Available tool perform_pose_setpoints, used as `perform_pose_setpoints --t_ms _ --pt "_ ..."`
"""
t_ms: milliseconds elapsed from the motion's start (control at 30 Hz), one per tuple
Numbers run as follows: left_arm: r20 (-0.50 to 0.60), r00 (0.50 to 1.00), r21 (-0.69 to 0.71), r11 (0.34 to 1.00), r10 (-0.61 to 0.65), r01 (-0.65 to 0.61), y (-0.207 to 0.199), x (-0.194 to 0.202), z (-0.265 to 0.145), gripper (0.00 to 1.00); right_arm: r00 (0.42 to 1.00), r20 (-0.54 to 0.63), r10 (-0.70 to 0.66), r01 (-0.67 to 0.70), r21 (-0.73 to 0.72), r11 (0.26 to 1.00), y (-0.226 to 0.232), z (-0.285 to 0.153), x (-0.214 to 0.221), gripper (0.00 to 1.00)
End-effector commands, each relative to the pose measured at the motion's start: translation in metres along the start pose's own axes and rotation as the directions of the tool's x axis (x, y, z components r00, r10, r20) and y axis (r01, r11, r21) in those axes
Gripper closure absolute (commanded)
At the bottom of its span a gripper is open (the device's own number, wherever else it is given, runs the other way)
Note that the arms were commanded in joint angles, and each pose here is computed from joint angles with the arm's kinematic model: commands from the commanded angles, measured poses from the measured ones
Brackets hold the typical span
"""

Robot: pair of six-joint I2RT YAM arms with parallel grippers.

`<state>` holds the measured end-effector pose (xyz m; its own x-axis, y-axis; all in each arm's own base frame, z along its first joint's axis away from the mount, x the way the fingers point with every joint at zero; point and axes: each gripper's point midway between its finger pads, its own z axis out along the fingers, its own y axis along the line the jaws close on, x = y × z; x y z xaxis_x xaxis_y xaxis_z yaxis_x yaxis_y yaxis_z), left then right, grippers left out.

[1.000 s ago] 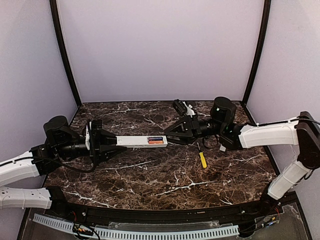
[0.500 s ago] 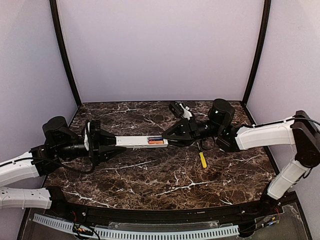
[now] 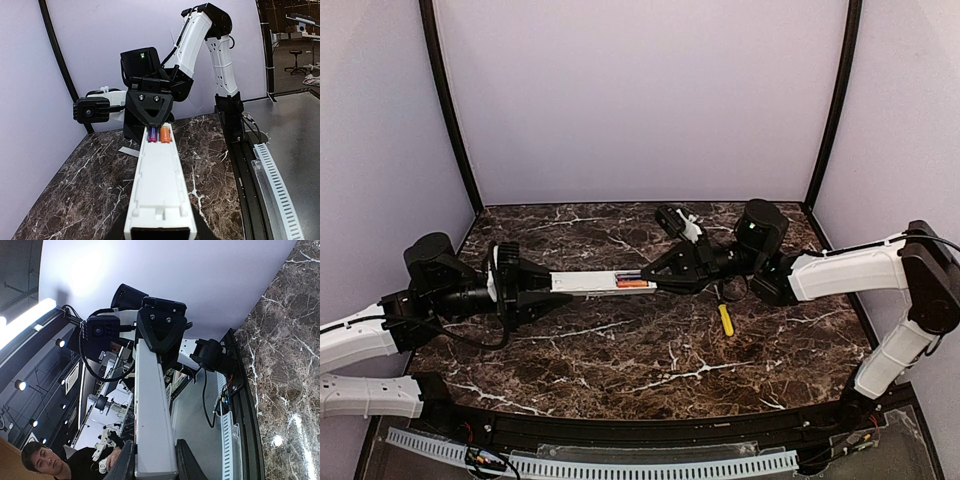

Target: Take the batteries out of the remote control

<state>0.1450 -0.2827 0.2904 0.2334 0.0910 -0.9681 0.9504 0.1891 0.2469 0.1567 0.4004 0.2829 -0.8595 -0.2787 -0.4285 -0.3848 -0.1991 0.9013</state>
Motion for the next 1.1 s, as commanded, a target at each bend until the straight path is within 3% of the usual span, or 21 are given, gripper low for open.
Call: perform_pose_setpoints --t_ms 0,100,167,300,500,700,933,1067 --pt "-0.007 1.0 -0.045 0.999 -0.02 0.02 0.007 0.002 -0.002 0.74 0.997 -0.023 -0.079 0.078 -0.05 0.996 0.016 0.005 0.004 1.0" --pt "-0.017 0.999 -0.036 0.999 -0.037 0.037 0.006 0.002 -0.001 0.4 0.995 -0.012 -0.098 0.097 -0.042 0.994 0.018 0.004 0.002 1.0" --pt "-0.027 0.998 -0.033 0.998 -0.05 0.049 0.006 0.002 -0.001 0.25 0.993 -0.001 -0.118 0.118 -0.017 0.993 0.018 0.004 -0.001 1.0" --pt "-0.041 0.996 -0.034 0.996 -0.079 0.078 0.007 0.002 0.0 0.12 0.986 0.022 -0.163 0.162 0.009 0.987 0.025 -0.001 -0.007 1.0" --pt "-0.032 0.989 -0.016 0.989 -0.145 0.144 0.006 -0.007 0.0 0.06 0.978 0.066 -0.2 0.196 0.061 0.979 0.029 -0.011 -0.02 1.0" --pt "-0.043 0.946 0.001 0.947 -0.32 0.32 0.012 -0.021 0.009 0.07 0.953 0.115 -0.28 0.265 0.127 0.956 0.036 -0.028 -0.035 1.0" --pt "-0.124 0.827 0.011 0.833 -0.549 0.554 0.023 -0.027 0.029 0.13 0.919 0.139 -0.368 0.343 0.175 0.923 0.048 -0.042 -0.042 1.0" --pt "-0.117 0.767 0.057 0.767 -0.631 0.639 0.023 -0.035 0.039 0.16 0.909 0.14 -0.392 0.366 0.178 0.913 0.052 -0.046 -0.04 1.0"
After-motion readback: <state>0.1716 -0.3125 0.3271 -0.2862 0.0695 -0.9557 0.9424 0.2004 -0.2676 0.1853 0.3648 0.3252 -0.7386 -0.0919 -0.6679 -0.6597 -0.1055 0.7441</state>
